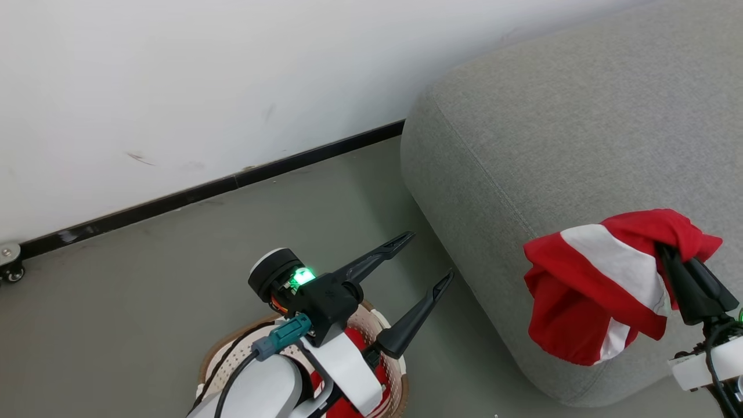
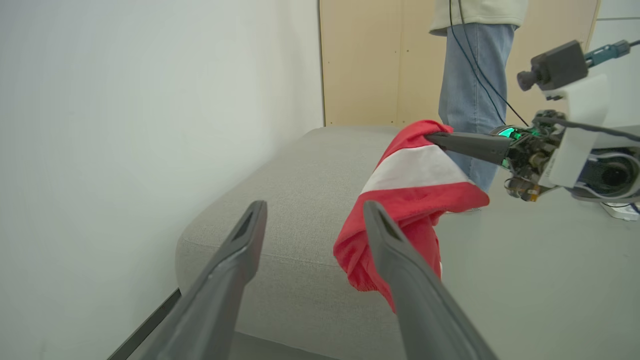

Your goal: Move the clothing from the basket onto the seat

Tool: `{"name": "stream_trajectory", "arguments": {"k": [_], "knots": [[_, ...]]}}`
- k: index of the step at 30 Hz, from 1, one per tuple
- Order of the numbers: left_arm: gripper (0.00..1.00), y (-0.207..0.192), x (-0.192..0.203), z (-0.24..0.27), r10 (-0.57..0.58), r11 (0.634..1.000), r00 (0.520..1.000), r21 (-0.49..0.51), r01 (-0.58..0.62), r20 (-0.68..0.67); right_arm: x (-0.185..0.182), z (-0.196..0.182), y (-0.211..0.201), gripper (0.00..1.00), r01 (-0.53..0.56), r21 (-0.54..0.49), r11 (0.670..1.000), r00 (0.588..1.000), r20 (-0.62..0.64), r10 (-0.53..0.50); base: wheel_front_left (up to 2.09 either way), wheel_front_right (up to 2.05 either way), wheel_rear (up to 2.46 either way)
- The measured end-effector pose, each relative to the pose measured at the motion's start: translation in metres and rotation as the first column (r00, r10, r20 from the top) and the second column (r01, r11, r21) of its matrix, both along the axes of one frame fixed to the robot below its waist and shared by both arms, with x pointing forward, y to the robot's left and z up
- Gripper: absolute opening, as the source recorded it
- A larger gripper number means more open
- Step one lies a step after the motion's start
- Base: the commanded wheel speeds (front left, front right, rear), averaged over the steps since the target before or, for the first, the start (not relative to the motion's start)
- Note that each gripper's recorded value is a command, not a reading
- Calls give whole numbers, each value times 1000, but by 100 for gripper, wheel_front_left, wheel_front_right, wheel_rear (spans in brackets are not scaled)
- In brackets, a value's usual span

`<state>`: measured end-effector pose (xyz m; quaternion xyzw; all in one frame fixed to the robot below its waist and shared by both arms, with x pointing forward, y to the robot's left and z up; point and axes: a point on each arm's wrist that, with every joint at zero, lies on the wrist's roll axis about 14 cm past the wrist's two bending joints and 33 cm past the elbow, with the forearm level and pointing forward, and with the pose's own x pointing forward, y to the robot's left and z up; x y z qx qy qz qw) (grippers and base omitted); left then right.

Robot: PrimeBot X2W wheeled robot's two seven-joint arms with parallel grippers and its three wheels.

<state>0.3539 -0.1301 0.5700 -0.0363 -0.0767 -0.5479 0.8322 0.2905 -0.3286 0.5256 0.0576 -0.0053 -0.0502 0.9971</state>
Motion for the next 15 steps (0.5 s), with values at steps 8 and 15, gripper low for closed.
{"name": "stream_trajectory", "arguments": {"k": [8,15], "knots": [[100,-3,4,-4,-13,1000,1000,-2,13,-6,1,-1,-11,0,36,1,999,999,-9,-36,0,0,0],[100,1,12,-11,-1,1000,1000,9,1,-13,29,27,-30,0,60,-48,997,997,45,-58,0,0,0]]}}
